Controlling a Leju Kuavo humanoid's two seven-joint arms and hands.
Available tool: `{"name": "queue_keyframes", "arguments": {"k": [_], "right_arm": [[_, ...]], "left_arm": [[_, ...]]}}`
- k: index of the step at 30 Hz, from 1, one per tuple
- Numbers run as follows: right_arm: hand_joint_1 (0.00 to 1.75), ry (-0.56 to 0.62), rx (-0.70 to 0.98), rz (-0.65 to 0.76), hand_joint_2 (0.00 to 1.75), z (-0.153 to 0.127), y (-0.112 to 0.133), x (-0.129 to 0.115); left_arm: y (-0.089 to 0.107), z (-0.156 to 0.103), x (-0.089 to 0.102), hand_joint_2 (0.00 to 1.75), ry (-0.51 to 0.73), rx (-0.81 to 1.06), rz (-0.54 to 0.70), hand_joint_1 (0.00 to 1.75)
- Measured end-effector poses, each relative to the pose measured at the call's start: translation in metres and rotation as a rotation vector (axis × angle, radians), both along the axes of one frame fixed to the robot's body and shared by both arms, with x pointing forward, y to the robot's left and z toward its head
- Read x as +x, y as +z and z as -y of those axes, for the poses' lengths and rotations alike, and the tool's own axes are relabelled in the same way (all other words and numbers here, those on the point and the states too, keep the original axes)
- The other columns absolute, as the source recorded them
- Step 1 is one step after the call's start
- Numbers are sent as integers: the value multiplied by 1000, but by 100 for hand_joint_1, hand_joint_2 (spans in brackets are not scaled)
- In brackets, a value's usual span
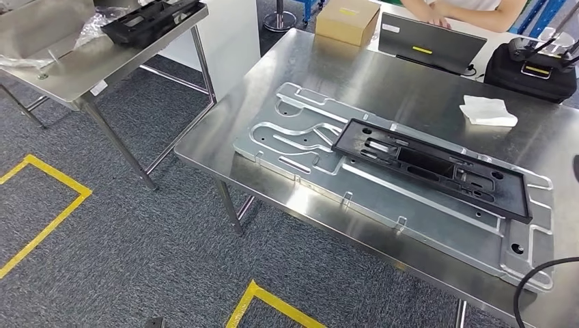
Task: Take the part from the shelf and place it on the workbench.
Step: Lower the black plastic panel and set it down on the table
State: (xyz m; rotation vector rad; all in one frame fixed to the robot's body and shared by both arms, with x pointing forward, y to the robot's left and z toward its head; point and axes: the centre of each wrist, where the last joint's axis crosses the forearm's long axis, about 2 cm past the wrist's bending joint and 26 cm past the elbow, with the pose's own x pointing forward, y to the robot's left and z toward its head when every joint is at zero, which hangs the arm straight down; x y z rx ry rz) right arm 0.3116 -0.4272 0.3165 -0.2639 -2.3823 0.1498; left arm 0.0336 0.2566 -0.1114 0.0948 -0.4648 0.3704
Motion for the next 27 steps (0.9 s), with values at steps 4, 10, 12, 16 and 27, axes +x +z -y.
{"name": "queue_keyframes", "arguments": {"k": [4,10,12,16,27], "right_arm": [[0,-69,-28,-39,0,15,-30,-41],[0,-148,-60,-121,0,25,-57,-90],[0,-172,-73,-165,0,23,-70,-111],[0,-225,-62,-203,0,17,-90,-148],[0,-384,-31,-259,0,12,-107,-196]], "left_arm": [[0,0,-3,0,11,-3,-1,0],[0,-2,-3,0,29,-3,-7,0],[0,-2,-3,0,32,-3,-6,0],[-1,-5,-3,0,34,-1,-3,0],[-1,-7,-3,0,40,-6,10,0]]}}
